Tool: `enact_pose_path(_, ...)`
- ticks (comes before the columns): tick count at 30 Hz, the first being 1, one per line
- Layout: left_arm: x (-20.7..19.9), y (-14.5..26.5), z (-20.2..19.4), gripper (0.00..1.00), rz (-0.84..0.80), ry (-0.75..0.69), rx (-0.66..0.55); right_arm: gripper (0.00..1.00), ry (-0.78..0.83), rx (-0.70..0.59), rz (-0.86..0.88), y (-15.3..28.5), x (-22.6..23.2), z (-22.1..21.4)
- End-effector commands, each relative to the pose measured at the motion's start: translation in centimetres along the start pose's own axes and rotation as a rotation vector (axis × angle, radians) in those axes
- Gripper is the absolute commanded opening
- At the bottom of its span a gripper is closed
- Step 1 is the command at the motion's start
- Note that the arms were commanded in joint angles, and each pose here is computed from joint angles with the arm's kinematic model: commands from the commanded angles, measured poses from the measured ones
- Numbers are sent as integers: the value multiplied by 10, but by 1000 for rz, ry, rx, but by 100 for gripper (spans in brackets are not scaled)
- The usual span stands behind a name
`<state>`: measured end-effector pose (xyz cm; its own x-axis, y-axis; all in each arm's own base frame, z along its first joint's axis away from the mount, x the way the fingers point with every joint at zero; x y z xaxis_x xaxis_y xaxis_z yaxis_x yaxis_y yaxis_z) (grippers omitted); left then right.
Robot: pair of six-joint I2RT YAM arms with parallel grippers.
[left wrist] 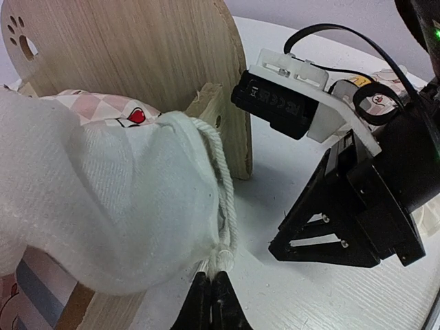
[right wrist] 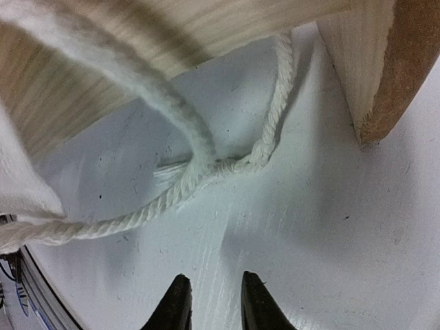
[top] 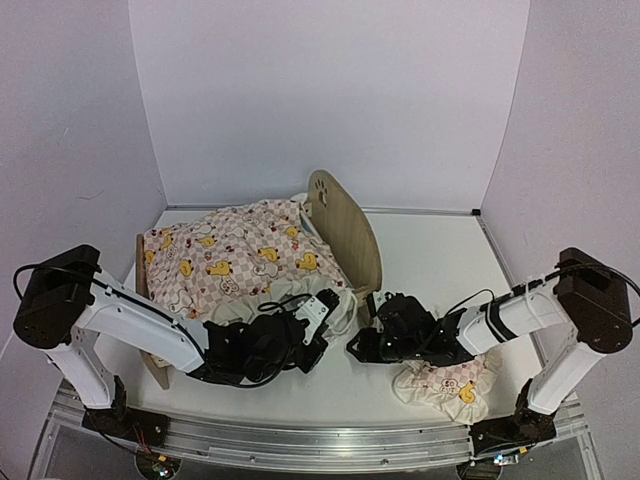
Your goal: Set up the pet bed
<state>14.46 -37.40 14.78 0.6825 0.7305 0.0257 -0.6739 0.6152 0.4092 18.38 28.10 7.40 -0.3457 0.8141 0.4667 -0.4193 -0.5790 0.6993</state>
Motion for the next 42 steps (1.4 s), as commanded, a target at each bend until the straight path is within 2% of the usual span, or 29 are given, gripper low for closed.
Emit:
enact_pose_path(1, 9, 5, 1, 0, 38, 15, -15, 31, -93, -165, 25, -3, 19, 35)
enact_pose_path(3, 9, 5, -1, 0, 37, 11, -12, 36, -126, -173, 4, -8, 17, 36)
enact_pose_path(8, 12, 6, -5, 0, 56, 1, -7, 40, -184, -198, -29, -22, 15, 39)
enact_pose_path(13, 16, 7, -5, 0, 82, -11, -11, 40, -185, -223, -54, -31, 22, 47)
enact_pose_path(18, 16, 3, -8, 0, 102, -26, -5, 45, -159, -247, -166, -41, 21, 47)
enact_pose_path(27, 17, 2, -12, 0, 106, -24, 3, 47, -118, -146, -324, -76, 6, 25)
enact_pose_path(32, 18, 5, -9, 0, 107, -16, -5, 45, -78, -117, -392, -72, 1, 17)
enact_pose_path(33, 18, 5, -8, 0, 107, -14, -6, 43, -76, -115, -393, -68, 0, 15)
enact_pose_path(36, 19, 5, -8, 0, 110, -15, -7, 29, -44, -109, -391, -59, -1, 13)
enact_pose_path(41, 16, 4, -9, 0, 92, -12, -2, 0, 15, -104, -386, -44, -4, 11)
enact_pose_path(42, 15, 3, -9, 0, 84, -9, -1, 0, 41, -111, -361, -40, -2, 12)
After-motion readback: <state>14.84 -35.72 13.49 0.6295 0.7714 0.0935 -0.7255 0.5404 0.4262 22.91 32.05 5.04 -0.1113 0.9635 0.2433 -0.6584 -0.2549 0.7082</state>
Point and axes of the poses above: each gripper's point midway between its finger pads, its own y axis back along the fingers, its own x axis along the line the jaws close on, z = x × y, the point moved 7 cm from there along y, back along the fingers, and after that the axes turned 6 degrees about y, right-handed, at the moved point
